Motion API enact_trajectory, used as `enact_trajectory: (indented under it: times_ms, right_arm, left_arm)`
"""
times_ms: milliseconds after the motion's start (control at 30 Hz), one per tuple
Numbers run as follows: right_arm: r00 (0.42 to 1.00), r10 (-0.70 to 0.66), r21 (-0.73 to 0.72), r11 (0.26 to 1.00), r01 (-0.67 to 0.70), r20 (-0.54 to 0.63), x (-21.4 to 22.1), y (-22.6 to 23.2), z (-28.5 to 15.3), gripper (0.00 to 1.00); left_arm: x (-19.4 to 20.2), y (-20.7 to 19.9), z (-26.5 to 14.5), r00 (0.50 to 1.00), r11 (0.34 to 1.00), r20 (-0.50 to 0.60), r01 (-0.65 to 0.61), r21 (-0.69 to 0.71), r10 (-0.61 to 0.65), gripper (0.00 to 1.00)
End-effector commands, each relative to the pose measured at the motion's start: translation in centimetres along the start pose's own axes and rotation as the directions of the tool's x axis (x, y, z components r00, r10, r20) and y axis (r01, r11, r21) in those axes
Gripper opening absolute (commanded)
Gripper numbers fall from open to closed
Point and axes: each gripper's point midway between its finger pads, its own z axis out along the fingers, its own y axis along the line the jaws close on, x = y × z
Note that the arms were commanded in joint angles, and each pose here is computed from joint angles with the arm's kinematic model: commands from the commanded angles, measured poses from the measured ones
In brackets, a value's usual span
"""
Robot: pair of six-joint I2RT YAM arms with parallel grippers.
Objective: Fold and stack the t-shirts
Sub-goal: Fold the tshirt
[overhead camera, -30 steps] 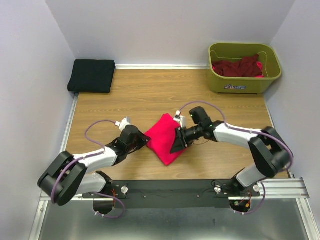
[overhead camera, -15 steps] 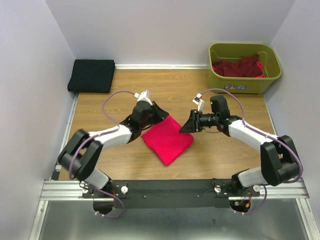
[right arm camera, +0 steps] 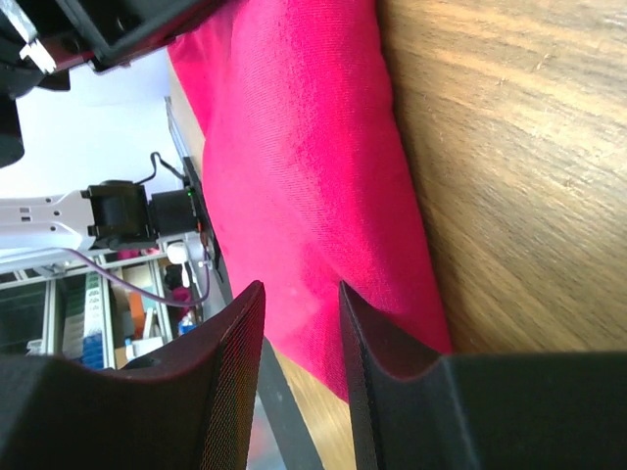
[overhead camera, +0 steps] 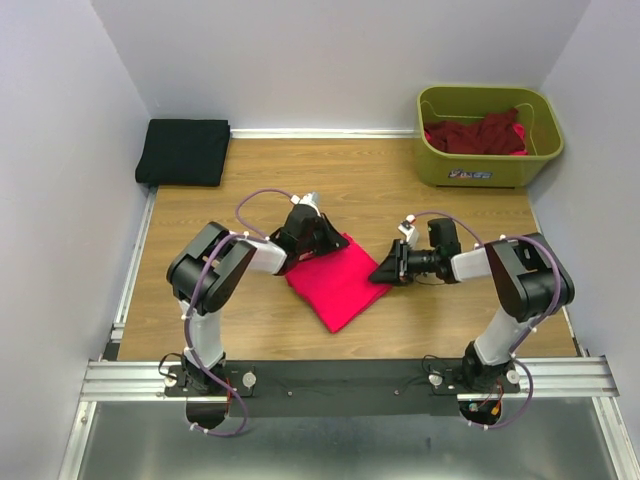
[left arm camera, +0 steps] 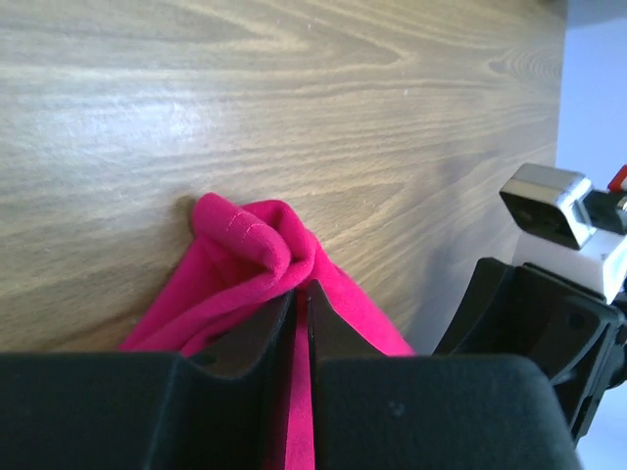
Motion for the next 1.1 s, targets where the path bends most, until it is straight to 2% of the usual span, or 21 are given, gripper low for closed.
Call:
enact_trajectory:
  times_ms: [0,67,167,233,400,567,600,667,767,900,1067]
  right_arm:
    - [0.998,0.001,0.066,0.998,-0.005,0.055,0.1,-1.6,-0.4,0.44]
    - [0.998,-0.008,0.066,0.998,0.004,0.061,-0.3,-0.9,-0.6,0.44]
    - [0.995,-0.068,0.060,0.996,0.064,0.076,-1.6,1.2,-1.4,0.44]
    - [0.988,-0.118,0.041,0.993,0.114,0.104,-2.9,3.5,-2.0,0.44]
    - [0.972,-0.181,-0.022,0.982,0.186,0.150,-5.6,8.0,-2.6,0.45]
    - [0.963,-0.215,-0.105,0.967,0.234,0.162,-7.6,10.8,-1.0,0.45]
    - [0.971,-0.180,-0.122,0.972,0.201,0.159,-7.7,11.2,-0.4,0.45]
    - [0.972,-0.168,-0.124,0.974,0.189,0.164,-8.2,10.5,0.8,0.45]
    - [0.976,-0.153,-0.130,0.976,0.174,0.157,-8.6,9.5,2.5,0.45]
    - [0.996,-0.039,-0.074,0.996,0.046,0.084,-7.0,3.2,5.2,0.45]
    - [0.999,0.025,-0.020,1.000,-0.025,0.044,-4.6,-1.5,6.4,0.45]
  left_arm:
    - [-0.3,1.7,-0.1,1.000,1.000,0.001,0.008,-0.020,-0.008,0.16]
    - [-1.0,1.2,-0.4,1.000,1.000,0.019,-0.002,-0.011,0.002,0.17]
    - [-2.4,0.4,-0.9,0.998,1.000,0.060,-0.030,-0.005,0.031,0.22]
    - [-3.8,-1.4,-2.0,0.993,0.998,0.101,-0.061,0.021,0.059,0.28]
    - [-5.8,-3.8,-5.0,0.979,0.996,0.190,-0.081,0.047,0.070,0.31]
    - [-5.2,-2.7,-8.3,0.971,0.999,0.235,-0.045,0.011,0.041,0.31]
    - [-4.2,-1.3,-8.6,0.975,1.000,0.222,-0.025,-0.014,0.028,0.31]
    - [-3.2,-0.2,-9.0,0.978,0.999,0.208,-0.007,-0.031,0.013,0.31]
    - [-1.2,2.1,-9.5,0.983,0.997,0.181,0.034,-0.075,-0.020,0.26]
    - [0.6,6.3,-10.5,0.978,0.981,0.201,0.084,-0.173,-0.048,0.22]
    - [2.7,8.5,-11.2,0.975,0.965,0.183,0.160,-0.210,-0.123,0.18]
